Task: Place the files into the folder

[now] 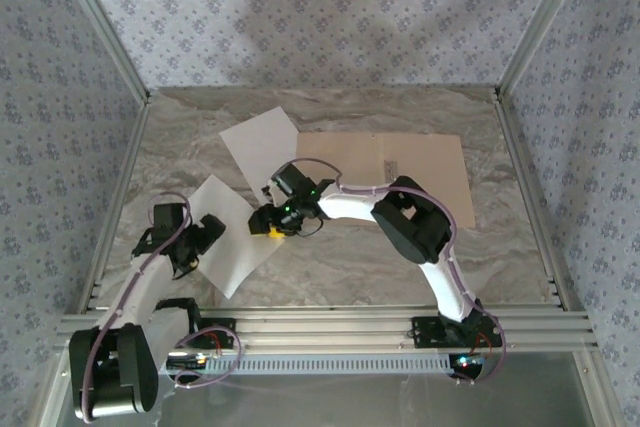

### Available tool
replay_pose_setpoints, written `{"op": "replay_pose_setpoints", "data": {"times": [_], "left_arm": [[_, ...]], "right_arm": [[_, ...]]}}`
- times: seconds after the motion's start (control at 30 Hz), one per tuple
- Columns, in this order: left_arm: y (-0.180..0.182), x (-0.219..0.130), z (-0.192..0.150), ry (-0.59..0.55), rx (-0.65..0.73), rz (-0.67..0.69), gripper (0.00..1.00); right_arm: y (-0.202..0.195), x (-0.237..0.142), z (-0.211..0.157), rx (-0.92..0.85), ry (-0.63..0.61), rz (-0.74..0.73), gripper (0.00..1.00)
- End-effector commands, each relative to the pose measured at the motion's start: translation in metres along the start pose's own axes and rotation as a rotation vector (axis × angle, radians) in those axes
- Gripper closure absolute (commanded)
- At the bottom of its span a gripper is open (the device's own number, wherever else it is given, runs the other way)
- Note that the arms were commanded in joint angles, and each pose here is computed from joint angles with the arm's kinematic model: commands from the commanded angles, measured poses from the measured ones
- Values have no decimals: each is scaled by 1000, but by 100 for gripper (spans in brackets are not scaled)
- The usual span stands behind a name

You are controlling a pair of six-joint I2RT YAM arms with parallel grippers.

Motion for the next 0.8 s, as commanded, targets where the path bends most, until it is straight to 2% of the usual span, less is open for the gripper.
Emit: {"op": "replay_pose_setpoints", "data": {"times": [0.0, 0.2, 0.43, 0.77], "left_arm": [[-5, 2, -3, 61, 23, -39, 1], [-12, 3, -1, 81, 49, -83, 1], [-13, 5, -4, 91, 46, -119, 2], [-16, 4, -7, 84, 36, -190, 4]], "right_arm": [[-15, 1, -14, 64, 39, -54, 36], [-14, -5, -14, 75, 15, -27, 36], [-6, -14, -11, 83, -32, 64, 27], [0, -7, -6, 106, -55, 163, 19]]}}
Point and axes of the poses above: each hand's point on the last joint's axis, 136 mm out from that joint toward the fingers, its own x axis out along the fingers, its own y axis along the line the jaws close on, z = x × y, the point moved 8 cm from there along -x, back along the fingers, and after that the axes turned 2 degrees about -x, right-handed, at the moved point
